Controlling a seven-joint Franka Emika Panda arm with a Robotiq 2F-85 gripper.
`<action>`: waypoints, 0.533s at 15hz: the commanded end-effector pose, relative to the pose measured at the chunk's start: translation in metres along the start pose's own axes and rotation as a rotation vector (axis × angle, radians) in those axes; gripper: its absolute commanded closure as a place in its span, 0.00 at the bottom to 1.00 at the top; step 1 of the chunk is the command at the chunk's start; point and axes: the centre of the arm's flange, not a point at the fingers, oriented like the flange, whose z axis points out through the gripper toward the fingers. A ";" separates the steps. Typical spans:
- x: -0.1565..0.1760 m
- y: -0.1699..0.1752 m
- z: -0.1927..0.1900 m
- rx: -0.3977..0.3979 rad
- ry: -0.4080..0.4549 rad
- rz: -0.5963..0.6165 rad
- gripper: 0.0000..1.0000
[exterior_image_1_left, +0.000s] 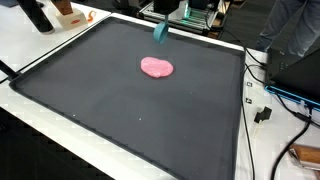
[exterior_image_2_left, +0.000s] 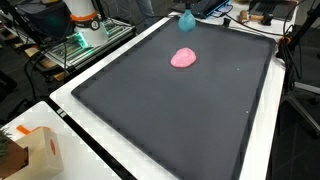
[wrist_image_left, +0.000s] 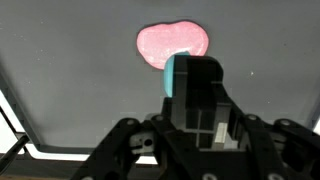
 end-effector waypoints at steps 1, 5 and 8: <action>0.007 0.012 0.005 0.063 -0.009 0.009 0.74; 0.021 0.055 0.023 0.318 -0.020 -0.007 0.74; 0.024 0.083 0.048 0.475 -0.038 -0.019 0.74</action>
